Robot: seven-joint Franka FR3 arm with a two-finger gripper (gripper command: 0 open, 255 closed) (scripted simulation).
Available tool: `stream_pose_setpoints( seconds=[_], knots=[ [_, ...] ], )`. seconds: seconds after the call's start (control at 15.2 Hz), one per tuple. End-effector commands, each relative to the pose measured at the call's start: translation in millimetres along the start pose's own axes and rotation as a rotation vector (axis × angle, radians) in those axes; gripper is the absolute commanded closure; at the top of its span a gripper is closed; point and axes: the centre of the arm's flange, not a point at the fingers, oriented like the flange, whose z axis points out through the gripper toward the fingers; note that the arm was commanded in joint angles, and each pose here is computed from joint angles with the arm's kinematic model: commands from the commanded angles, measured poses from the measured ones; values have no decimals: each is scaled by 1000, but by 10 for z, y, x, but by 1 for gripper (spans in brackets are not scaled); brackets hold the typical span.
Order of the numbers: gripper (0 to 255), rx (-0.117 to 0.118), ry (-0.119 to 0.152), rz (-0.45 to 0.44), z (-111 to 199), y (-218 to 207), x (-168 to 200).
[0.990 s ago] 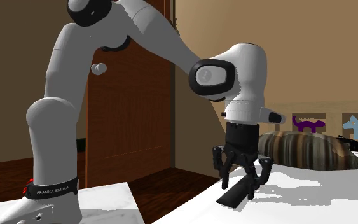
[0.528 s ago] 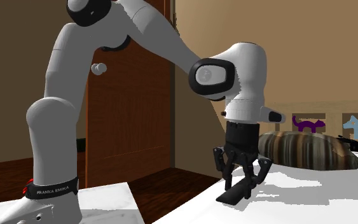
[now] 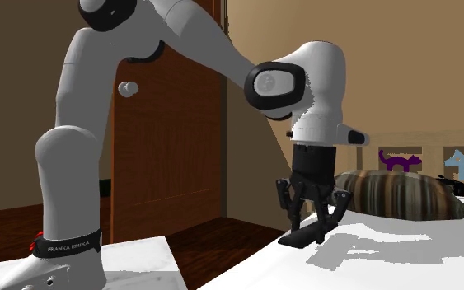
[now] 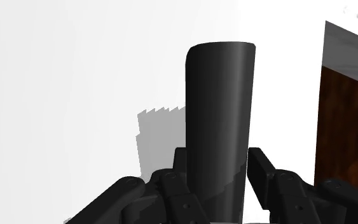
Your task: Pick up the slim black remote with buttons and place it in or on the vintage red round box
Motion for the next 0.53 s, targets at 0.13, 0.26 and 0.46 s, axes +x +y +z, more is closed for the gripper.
stream_pose_setpoints(
  seconds=[0.13,0.26,0.46],
  knots=[
    [255,0,0,0,-215,-14,-7],
    [255,0,0,0,-320,-23,-8],
    [255,0,0,0,-478,-35,-9]
  ],
)
